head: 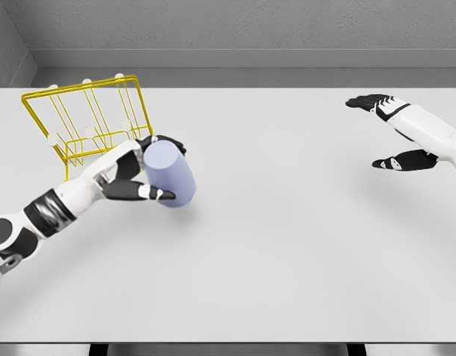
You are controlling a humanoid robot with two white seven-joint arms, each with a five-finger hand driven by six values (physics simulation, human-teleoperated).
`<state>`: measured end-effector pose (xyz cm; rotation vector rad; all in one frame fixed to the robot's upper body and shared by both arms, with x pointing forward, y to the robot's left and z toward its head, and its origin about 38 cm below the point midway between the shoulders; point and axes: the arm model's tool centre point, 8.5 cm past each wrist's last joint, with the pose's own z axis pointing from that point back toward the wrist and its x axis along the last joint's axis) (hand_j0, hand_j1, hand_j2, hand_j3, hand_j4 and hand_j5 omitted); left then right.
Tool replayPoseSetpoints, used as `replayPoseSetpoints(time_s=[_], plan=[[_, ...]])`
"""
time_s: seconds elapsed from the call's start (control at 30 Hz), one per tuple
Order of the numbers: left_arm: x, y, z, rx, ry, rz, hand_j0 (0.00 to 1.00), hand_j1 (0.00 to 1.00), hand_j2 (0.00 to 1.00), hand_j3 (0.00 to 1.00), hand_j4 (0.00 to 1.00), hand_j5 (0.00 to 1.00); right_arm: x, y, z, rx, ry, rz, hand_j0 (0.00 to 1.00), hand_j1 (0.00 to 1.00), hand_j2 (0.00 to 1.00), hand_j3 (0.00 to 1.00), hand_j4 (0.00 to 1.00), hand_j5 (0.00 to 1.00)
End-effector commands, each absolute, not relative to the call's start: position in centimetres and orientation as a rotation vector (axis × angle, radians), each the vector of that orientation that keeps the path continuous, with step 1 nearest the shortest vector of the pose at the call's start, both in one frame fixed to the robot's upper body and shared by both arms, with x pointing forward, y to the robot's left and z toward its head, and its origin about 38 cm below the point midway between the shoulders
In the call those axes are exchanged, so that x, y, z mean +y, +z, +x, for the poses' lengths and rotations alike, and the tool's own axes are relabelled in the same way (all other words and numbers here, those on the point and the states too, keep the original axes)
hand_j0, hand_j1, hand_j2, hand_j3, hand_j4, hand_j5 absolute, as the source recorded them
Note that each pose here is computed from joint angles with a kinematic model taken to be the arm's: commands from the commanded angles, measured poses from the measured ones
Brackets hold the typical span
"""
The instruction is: Place the cup on the cup holder with both arms
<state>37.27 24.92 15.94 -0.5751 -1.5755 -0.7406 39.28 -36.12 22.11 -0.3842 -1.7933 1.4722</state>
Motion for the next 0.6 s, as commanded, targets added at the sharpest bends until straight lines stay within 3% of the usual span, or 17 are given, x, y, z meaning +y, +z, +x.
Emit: replayPoseSetpoints(time_s=[0.0,0.57], plan=[[25.6,16.8,37.6,-1.596,-0.727,-0.563,0.65,0.65,0.65,0.65,0.65,0.65,-36.1,22.2,39.3,-1.797,1.465,-0.379,1.00,1.00,1.00,1.00,1.00,1.00],[27.6,20.5,39.1,-1.665,-0.706,-0.518,0.65,0.65,0.65,0.65,0.65,0.65,-36.1,22.2,39.3,-1.796,1.466,-0.381,1.00,1.00,1.00,1.00,1.00,1.00]])
